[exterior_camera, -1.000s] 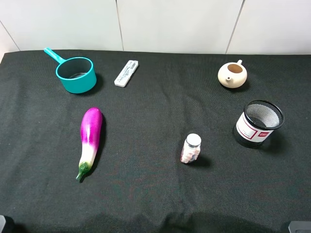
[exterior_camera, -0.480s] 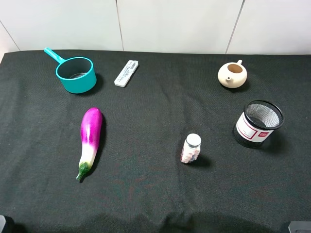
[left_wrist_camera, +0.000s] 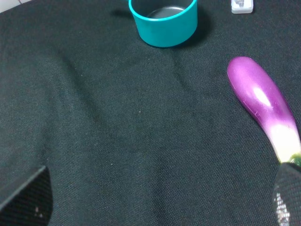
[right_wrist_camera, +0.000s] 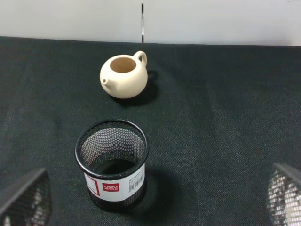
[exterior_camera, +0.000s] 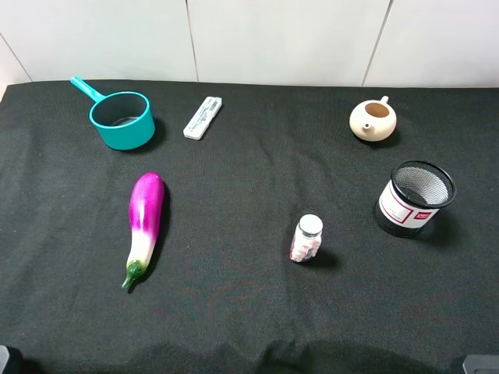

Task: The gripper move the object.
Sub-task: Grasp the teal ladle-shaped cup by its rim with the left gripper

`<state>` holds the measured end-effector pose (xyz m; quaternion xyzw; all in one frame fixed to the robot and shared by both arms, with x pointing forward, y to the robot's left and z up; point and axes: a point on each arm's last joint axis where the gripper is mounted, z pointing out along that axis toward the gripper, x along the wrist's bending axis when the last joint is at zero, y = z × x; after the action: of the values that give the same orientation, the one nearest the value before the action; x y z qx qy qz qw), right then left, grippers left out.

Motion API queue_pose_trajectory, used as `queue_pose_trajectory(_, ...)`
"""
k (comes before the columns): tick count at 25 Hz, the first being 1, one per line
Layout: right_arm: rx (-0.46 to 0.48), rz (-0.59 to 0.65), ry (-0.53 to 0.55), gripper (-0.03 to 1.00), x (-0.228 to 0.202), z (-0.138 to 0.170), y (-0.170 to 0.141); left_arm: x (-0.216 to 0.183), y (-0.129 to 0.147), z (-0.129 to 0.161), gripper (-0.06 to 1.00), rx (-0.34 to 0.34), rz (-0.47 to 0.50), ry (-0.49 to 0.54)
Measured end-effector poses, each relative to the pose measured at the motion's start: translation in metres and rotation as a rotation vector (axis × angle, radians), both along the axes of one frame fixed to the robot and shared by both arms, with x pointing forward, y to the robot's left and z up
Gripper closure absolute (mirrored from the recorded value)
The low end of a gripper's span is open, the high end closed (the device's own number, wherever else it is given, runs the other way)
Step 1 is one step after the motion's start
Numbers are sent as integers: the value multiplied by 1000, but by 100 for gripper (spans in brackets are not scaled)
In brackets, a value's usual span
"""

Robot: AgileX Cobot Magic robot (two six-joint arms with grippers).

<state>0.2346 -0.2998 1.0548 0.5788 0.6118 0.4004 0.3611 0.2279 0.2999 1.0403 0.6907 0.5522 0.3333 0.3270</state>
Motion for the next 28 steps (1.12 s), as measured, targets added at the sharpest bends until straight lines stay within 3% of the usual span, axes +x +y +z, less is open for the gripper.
queue_pose_trajectory(7,0,0,0,27,0,0,0,22,-1,16,-5,10,2,109)
queue_pose_trajectory(28,0,0,0,27,0,0,0,141,-10,66,-5,81,-50,381)
